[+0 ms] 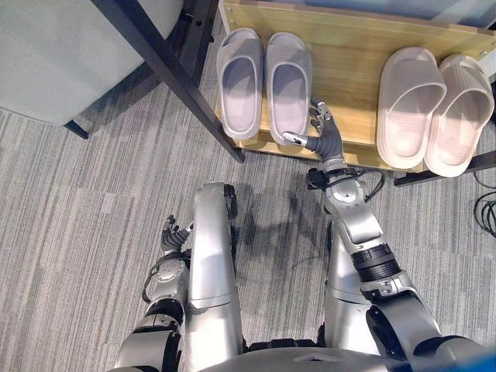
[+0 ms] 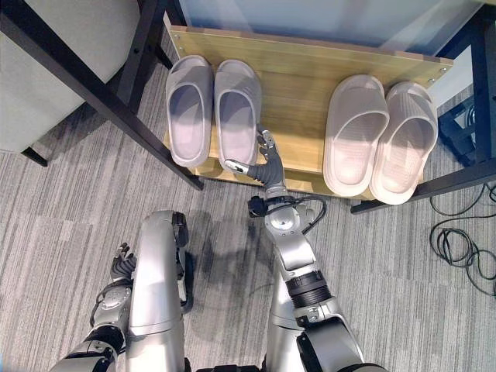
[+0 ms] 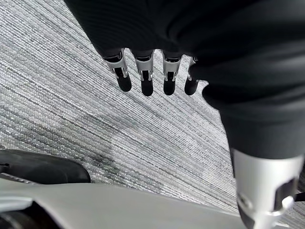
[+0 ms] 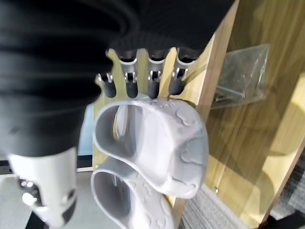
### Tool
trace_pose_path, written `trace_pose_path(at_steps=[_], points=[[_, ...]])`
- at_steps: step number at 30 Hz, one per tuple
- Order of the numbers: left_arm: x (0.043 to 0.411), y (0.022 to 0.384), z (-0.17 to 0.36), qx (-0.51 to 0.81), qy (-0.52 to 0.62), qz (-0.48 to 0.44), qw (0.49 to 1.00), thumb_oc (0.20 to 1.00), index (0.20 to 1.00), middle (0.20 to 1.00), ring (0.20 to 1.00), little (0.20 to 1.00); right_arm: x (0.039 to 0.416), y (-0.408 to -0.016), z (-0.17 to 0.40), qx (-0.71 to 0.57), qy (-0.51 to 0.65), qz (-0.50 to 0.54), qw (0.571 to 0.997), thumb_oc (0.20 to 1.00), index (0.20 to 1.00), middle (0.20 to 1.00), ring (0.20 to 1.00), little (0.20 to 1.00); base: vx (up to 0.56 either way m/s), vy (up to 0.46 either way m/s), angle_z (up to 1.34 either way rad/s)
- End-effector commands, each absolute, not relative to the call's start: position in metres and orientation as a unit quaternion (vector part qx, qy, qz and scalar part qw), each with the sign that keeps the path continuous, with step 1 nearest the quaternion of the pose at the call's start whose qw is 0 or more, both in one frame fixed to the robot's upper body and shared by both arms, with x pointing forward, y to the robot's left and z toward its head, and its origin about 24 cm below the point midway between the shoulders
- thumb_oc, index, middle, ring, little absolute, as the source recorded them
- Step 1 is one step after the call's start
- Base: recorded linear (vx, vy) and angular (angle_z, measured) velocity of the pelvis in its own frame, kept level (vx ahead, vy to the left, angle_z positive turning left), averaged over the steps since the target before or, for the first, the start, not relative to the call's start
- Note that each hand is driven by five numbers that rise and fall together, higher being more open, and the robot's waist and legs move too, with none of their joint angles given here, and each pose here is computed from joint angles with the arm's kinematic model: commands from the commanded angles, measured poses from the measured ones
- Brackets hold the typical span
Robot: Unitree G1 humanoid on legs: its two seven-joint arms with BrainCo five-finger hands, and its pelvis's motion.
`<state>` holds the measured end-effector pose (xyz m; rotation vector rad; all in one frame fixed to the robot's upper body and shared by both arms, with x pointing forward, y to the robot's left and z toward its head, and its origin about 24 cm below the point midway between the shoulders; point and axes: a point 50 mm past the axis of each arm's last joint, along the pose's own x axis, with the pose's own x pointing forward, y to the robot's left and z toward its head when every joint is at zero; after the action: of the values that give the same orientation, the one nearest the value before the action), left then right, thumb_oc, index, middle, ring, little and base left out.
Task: Arrange the slippers neatly on the shoe rack.
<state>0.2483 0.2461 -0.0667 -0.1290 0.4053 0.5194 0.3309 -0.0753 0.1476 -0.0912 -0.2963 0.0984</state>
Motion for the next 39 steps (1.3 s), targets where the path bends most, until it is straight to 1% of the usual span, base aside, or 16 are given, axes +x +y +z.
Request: trace_pose_path(at_steps=[1, 8, 12, 18, 22, 23, 25, 32, 35, 37, 38, 39], points=[[0.248, 0.207, -0.078, -0.071, 0.213, 0.216, 0.95, 1.0, 1.0, 1.0, 1.0, 1.0, 0.31, -0.045, 0.182, -0.03, -0.239, 0.104, 0.965, 1.0, 1.0, 1.0, 1.0, 1.0, 0.0, 0.0, 0.0], [0.249, 0.205, -0.079, -0.064, 0.215, 0.208, 0.952, 1.0, 1.0, 1.0, 1.0, 1.0, 0.308, -0.042, 0.18, -0.035, -0.24, 0.098, 0.965, 1.0, 1.0, 1.0, 1.0, 1.0, 0.0, 0.0, 0.0], [0.249, 0.205, -0.079, -0.06, 0.215, 0.207, 0.952, 1.0, 1.0, 1.0, 1.0, 1.0, 0.307, -0.047, 0.179, -0.037, -0.241, 0.079, 0.967, 1.0, 1.0, 1.0, 1.0, 1.0, 0.0, 0.0, 0.0], [0.249, 0.204, -0.08, -0.061, 0.217, 0.21, 0.951, 1.0, 1.0, 1.0, 1.0, 1.0, 0.298, -0.074, 0.183, -0.036, -0.28, -0.002, 0.959, 1.0, 1.0, 1.0, 1.0, 1.0, 0.0, 0.0, 0.0], [0.246, 0.204, -0.081, -0.061, 0.218, 0.21, 0.951, 1.0, 1.0, 1.0, 1.0, 1.0, 0.285, -0.098, 0.2, -0.038, -0.353, -0.069, 0.932, 1.0, 1.0, 1.0, 1.0, 1.0, 0.0, 0.0, 0.0], [0.246, 0.203, -0.082, -0.061, 0.219, 0.21, 0.951, 1.0, 1.0, 1.0, 1.0, 1.0, 0.285, -0.098, 0.2, -0.038, -0.353, -0.069, 0.932, 1.0, 1.0, 1.0, 1.0, 1.0, 0.0, 0.0, 0.0], [0.245, 0.203, -0.082, -0.057, 0.218, 0.208, 0.952, 1.0, 1.0, 1.0, 1.0, 1.0, 0.277, -0.107, 0.214, -0.061, -0.402, -0.086, 0.91, 1.0, 1.0, 1.0, 1.0, 1.0, 0.0, 0.0, 0.0], [0.242, 0.205, -0.083, -0.058, 0.217, 0.216, 0.95, 1.0, 1.0, 1.0, 1.0, 1.0, 0.257, -0.121, 0.234, -0.135, -0.48, -0.096, 0.862, 1.0, 1.0, 1.0, 1.0, 1.0, 0.0, 0.0, 0.0], [0.242, 0.207, -0.082, -0.055, 0.211, 0.218, 0.951, 1.0, 1.0, 1.0, 1.0, 1.0, 0.249, -0.134, 0.233, -0.194, -0.49, -0.098, 0.844, 1.0, 1.0, 1.0, 1.0, 1.0, 0.0, 0.0, 0.0], [0.241, 0.209, -0.082, -0.056, 0.21, 0.224, 0.95, 1.0, 1.0, 1.0, 1.0, 1.0, 0.247, -0.149, 0.229, -0.237, -0.481, -0.113, 0.837, 1.0, 1.0, 1.0, 1.0, 1.0, 0.0, 0.0, 0.0], [0.242, 0.211, -0.081, -0.057, 0.209, 0.226, 0.95, 1.0, 1.0, 1.0, 1.0, 1.0, 0.244, -0.163, 0.225, -0.269, -0.469, -0.125, 0.832, 1.0, 1.0, 1.0, 1.0, 1.0, 0.0, 0.0, 0.0], [0.242, 0.211, -0.081, -0.057, 0.209, 0.225, 0.95, 1.0, 1.0, 1.0, 1.0, 1.0, 0.244, -0.164, 0.225, -0.269, -0.469, -0.125, 0.832, 1.0, 1.0, 1.0, 1.0, 1.0, 0.0, 0.0, 0.0]])
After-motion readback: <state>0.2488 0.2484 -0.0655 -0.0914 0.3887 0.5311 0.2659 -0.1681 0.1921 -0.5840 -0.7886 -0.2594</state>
